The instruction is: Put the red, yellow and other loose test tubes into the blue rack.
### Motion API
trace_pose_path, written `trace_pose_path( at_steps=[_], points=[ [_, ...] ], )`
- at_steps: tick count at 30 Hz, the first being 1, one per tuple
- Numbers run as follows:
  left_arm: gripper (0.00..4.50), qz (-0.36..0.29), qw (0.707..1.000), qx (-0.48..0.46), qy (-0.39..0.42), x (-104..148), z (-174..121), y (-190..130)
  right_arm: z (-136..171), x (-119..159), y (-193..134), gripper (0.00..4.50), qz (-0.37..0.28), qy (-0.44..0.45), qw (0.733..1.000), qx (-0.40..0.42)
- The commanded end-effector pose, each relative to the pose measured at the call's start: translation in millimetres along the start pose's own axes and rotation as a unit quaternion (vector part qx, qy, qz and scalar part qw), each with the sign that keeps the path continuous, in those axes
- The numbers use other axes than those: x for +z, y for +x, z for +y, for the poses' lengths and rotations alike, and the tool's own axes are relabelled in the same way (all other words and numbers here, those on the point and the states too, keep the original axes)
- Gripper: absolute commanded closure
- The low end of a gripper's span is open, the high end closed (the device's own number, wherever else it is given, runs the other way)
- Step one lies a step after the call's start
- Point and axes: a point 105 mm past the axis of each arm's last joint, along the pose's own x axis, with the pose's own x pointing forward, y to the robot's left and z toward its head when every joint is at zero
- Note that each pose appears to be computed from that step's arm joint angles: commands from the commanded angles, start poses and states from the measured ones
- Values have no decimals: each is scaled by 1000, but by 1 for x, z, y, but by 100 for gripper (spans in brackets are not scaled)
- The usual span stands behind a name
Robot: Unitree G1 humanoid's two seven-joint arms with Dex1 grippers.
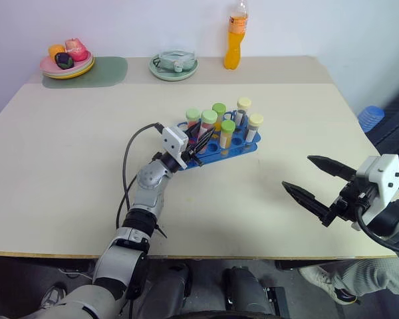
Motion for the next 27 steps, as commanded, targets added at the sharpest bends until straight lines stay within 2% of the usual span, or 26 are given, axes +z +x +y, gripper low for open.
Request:
trace_pose_path(
  at_steps=[1,12,19,21,22,24,27],
  points=[
    [375,12,1000,-4,-9,-7,-3,-3,3,13,-1,0,-13,-23,1000,1],
    [375,30,999,-14,-29,-23,-12,-22,2,13,-2,0,-12,-24,1000,-6],
    [375,22,998,-22,-52,-20,-13,-18,0,14,0,0,-15,-24,1000,-7],
    [273,19,998,-23,-58,-18,-12,-17,0,14,0,0,-16,-24,1000,-9],
    [245,20,998,-20,-58,-18,-12,-16,0,14,0,0,-17,-24,1000,-10],
    [146,21,999,-15,-48,-16,-11,-15,0,13,0,0,-17,-22,1000,-13],
    [146,43,998,-31,-29,-16,-14,-15,0,10,-1,0,-15,-18,1000,-19]
  ],
)
